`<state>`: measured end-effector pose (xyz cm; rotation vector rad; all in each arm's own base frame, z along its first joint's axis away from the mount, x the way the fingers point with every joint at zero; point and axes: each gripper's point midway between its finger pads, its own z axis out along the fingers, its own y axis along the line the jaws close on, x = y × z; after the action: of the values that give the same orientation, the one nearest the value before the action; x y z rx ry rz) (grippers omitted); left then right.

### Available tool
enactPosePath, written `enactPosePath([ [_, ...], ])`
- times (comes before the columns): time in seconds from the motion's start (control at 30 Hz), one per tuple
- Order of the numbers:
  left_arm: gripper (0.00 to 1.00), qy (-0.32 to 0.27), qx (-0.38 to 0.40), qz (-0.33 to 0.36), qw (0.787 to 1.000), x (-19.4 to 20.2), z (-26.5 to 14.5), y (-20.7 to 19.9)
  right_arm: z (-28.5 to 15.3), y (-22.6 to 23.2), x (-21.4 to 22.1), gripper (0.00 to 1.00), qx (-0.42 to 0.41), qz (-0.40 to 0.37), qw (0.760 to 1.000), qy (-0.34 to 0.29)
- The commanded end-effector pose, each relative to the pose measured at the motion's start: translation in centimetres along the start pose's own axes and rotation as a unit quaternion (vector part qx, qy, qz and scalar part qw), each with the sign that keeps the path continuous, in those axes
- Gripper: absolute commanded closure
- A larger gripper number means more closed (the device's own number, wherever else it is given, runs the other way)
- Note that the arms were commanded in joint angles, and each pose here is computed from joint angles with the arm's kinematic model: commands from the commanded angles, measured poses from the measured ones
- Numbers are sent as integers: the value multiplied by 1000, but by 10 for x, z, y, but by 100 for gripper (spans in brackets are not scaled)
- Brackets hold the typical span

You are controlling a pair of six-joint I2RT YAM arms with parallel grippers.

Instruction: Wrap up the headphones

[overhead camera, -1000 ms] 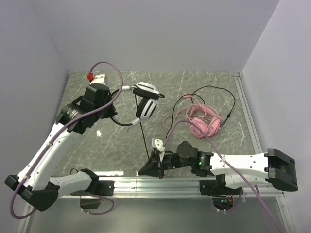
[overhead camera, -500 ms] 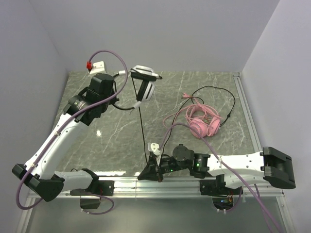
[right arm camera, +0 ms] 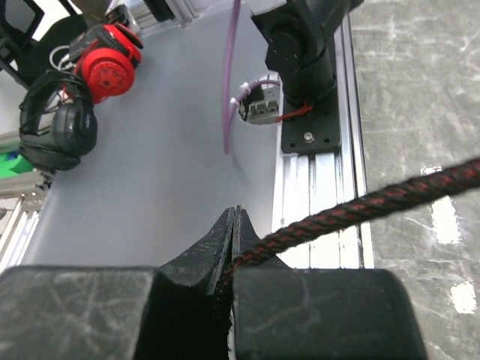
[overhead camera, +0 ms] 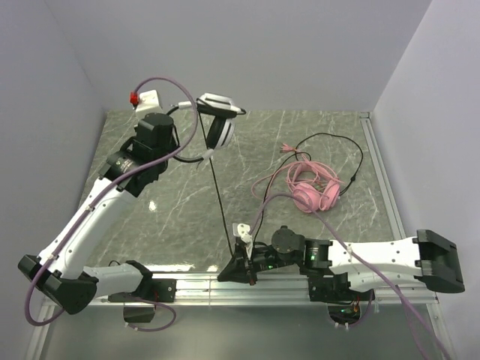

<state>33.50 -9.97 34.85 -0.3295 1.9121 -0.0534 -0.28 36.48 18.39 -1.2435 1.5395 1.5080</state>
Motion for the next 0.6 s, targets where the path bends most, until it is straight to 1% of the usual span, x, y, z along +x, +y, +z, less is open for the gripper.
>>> enactPosePath([
  [0.0,100,-90,-22,-43,995,-29,3,11,-6,22,-52,100,4,-16,999,-34],
  [0.03,100,-97,-37,-40,994,-29,3,17,-8,20,-57,100,17,-12,999,-29],
  [0.07,100,-91,-40,-29,995,-20,8,18,-12,13,-50,100,44,1,999,-2],
  [0.1,100,-93,-34,-10,995,-18,10,16,-15,11,-74,100,70,-2,997,-22],
  [0.13,100,-87,-30,6,996,-13,14,15,-18,7,-81,100,89,-1,996,-22],
  [0.17,100,-73,-26,23,997,-3,20,11,-22,3,-78,100,109,2,994,-2],
  [0.2,100,-60,-28,42,997,5,24,10,-24,6,-101,100,118,-2,993,-17],
  [0.23,100,-42,-35,60,997,17,32,7,-25,4,-107,100,128,-3,992,-15],
  [0.27,100,-31,-44,83,995,24,33,7,-27,3,-119,100,144,-4,990,-6],
  [0.3,100,-30,-52,94,994,26,36,5,-28,4,-122,100,147,-5,989,4],
  [0.33,100,-23,-59,113,992,32,39,5,-30,-4,-128,100,168,-5,986,10],
  [0.37,100,-20,-81,137,987,39,44,7,-38,-13,-117,100,196,-4,979,48],
  [0.4,100,-17,-82,166,983,45,43,3,-39,-17,-130,100,211,-5,976,46],
  [0.43,100,-17,-84,180,980,48,45,2,-49,-32,-132,100,241,-1,969,50],
  [0.47,100,-11,-84,207,975,56,46,3,-53,-38,-138,100,249,2,967,43],
  [0.53,100,-7,-57,221,973,62,42,-3,-65,-43,-148,100,245,12,969,26],
  [0.57,100,-1,-44,237,971,69,42,-3,-81,-59,-159,100,270,18,963,10],
])
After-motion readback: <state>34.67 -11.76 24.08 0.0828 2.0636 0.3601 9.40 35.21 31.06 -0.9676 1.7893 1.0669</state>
